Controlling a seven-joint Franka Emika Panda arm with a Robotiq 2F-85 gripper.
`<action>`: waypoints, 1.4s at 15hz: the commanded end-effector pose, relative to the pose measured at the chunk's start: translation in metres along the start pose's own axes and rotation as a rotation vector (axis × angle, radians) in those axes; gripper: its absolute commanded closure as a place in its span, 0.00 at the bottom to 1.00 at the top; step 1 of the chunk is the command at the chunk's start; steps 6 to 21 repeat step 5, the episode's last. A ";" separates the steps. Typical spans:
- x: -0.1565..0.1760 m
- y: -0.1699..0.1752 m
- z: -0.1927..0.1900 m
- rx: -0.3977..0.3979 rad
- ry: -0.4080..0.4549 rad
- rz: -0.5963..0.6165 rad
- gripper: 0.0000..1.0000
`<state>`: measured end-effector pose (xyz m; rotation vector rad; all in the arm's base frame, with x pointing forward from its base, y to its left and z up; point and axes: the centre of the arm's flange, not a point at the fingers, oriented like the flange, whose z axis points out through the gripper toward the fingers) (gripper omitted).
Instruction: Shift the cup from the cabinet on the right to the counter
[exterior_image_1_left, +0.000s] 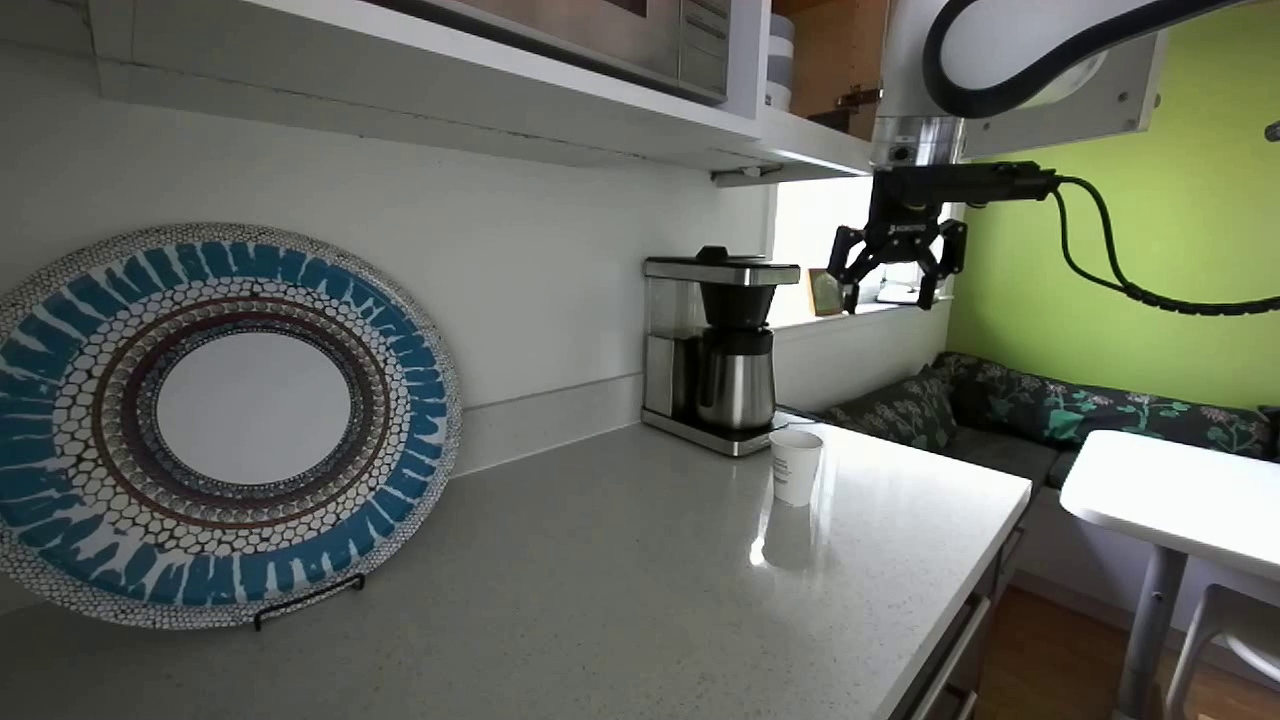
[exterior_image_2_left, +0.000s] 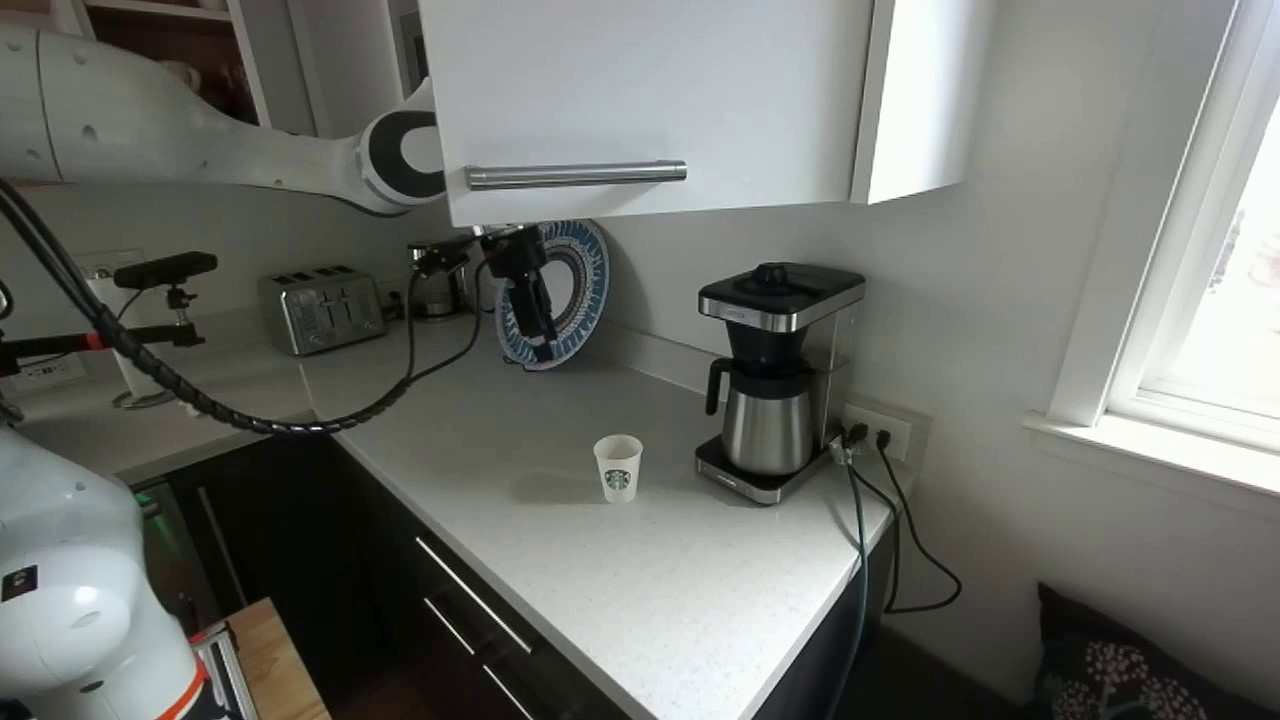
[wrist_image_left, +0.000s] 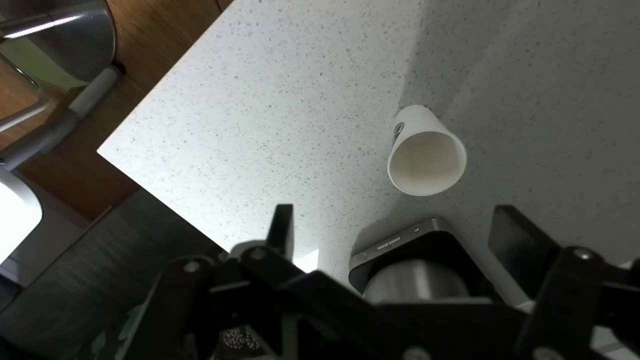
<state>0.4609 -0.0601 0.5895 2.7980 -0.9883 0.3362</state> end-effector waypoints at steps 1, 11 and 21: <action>0.000 0.001 -0.003 0.003 0.003 0.002 0.00; 0.000 0.000 -0.001 -0.001 0.001 0.000 0.00; 0.000 0.000 -0.001 -0.001 0.001 0.000 0.00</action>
